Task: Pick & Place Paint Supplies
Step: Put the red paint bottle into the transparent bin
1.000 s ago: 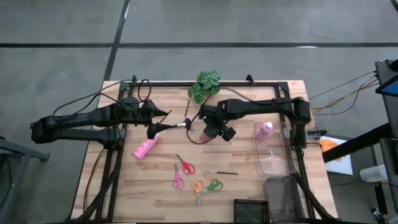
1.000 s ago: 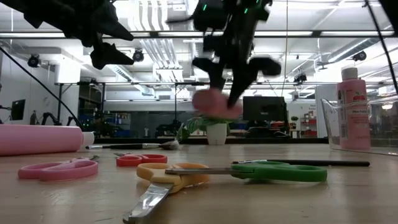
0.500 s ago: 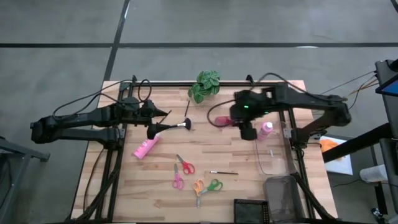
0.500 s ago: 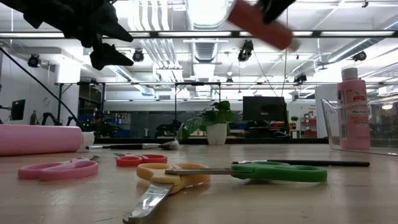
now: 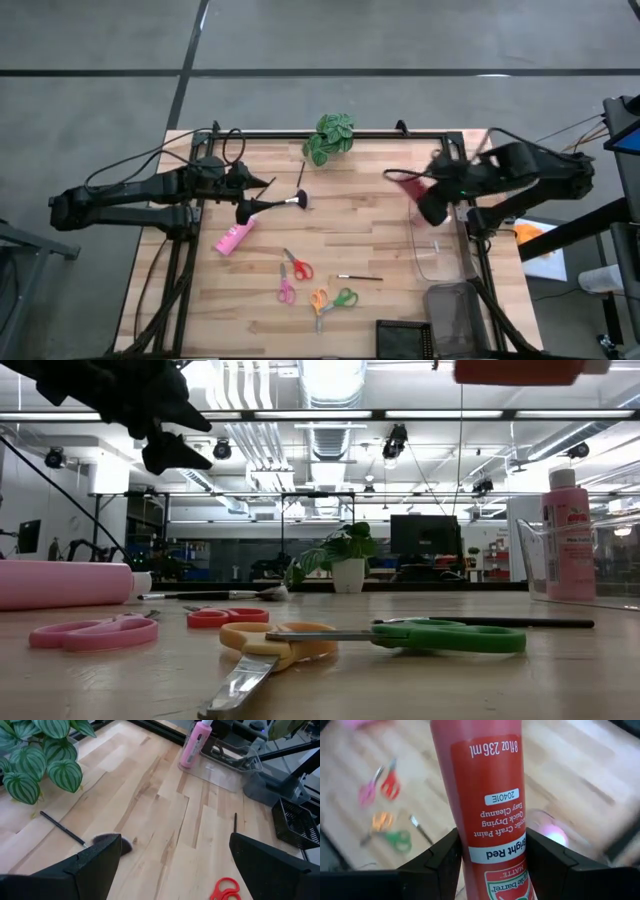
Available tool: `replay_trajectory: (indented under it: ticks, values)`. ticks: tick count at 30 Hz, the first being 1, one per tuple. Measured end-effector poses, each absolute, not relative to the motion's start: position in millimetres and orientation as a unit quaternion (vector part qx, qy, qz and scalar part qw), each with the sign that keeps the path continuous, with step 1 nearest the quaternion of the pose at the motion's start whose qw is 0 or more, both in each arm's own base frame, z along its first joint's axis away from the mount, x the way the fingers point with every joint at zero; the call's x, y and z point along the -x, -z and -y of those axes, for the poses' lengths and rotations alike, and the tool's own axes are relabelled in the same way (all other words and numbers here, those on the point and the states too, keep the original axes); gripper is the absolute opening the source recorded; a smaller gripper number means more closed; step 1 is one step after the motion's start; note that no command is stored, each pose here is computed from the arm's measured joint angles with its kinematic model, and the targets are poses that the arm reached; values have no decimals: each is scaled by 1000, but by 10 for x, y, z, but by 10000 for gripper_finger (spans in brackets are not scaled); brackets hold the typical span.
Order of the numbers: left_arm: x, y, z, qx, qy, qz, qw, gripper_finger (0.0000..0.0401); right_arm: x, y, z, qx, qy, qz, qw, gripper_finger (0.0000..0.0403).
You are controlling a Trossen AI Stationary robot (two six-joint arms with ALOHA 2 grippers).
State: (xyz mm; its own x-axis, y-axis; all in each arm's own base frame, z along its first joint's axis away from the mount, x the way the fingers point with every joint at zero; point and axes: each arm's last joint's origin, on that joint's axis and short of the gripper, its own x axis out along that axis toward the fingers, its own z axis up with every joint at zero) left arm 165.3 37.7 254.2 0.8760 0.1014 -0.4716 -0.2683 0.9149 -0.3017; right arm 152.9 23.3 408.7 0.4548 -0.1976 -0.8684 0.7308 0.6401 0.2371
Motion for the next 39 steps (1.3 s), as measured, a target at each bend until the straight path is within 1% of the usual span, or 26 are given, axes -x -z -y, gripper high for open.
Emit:
replay_trajectory:
  ticks: [2, 5, 9, 13, 17, 20, 23, 31, 36, 39]
  values:
    - [-1650, -2536, -376, 182, -98, -233, 950, 374, -1417, -4082, -257, -344, 326, -416, 776, 183]
    - [-1647, -2530, -375, 183, -98, -236, 949, 374, -1319, -4030, -300, -386, 333, -398, 762, 183]
    - [-1647, -2529, -375, 183, -98, -236, 949, 374, -1226, -3884, -341, -413, 349, -401, 740, 183]
    - [-1646, -2528, -375, 183, -98, -237, 949, 374, -1211, -3695, -420, -413, 337, -454, 714, 183]
    - [-1646, -2528, -375, 183, -98, -237, 949, 374, -1233, -3474, -535, -414, 322, -529, 667, 183]
    - [-1646, -2527, -375, 183, -98, -237, 949, 374, -1271, -3300, -617, -409, 332, -557, 642, 183]
    - [-1644, -2526, -374, 183, -98, -238, 949, 374, -1300, -3135, -684, -401, 338, -574, 629, 183]
    - [-1644, -2525, -375, 183, -99, -239, 948, 374, -1316, -2612, -753, -353, 384, -600, 607, 183]
    - [-1643, -2522, -374, 184, -99, -240, 948, 374, -1340, -2334, -738, -335, 400, -573, 631, 183]
    - [-1642, -2522, -374, 184, -99, -240, 948, 374, -1335, -2172, -730, -334, 401, -567, 637, 183]
